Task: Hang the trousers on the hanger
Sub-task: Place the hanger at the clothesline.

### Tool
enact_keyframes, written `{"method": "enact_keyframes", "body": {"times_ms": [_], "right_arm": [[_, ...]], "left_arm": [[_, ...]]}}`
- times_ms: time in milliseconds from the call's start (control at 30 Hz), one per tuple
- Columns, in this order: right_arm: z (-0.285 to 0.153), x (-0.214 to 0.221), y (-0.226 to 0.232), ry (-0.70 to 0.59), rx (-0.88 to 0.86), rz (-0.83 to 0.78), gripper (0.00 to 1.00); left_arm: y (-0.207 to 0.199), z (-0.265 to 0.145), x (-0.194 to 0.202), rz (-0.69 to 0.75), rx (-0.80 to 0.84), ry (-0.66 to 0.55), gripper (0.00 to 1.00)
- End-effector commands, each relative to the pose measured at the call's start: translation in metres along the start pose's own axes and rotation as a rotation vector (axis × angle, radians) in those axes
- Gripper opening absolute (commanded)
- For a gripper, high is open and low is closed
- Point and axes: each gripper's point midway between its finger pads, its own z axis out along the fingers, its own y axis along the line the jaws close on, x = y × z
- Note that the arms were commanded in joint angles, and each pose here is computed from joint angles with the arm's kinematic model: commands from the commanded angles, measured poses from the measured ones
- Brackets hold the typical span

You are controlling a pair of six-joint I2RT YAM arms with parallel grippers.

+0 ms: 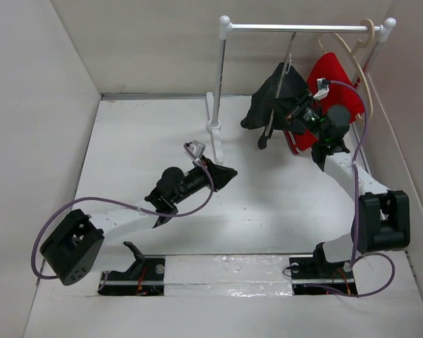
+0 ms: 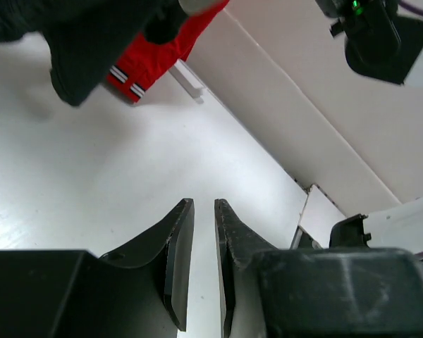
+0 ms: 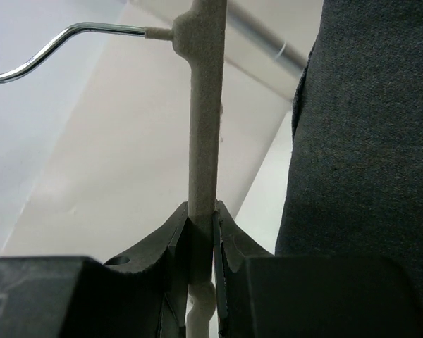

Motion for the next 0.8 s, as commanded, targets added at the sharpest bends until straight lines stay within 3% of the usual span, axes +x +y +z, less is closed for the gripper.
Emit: {"method": "enact_keyframes", "body": {"times_ms": [0, 167, 767], "right_arm": [[0.009, -0.061, 0.07, -0.195, -0.22, -0.168, 0.0], [0.021, -0.095, 0.068, -0.225, -0.224, -0.184, 0.0], [0.047, -0.154, 0.04, -0.234, -0.18, -0.191, 0.0]], "left_arm": [[-0.017, -0.006, -0.005, -0.002, 0.003, -0.038, 0.15], [-0.016, -0.015, 0.005, 0.036, -0.075, -0.031, 0.13], [-0.018, -0.023, 0.041, 0.013, -0.076, 0.041, 0.16]]}}
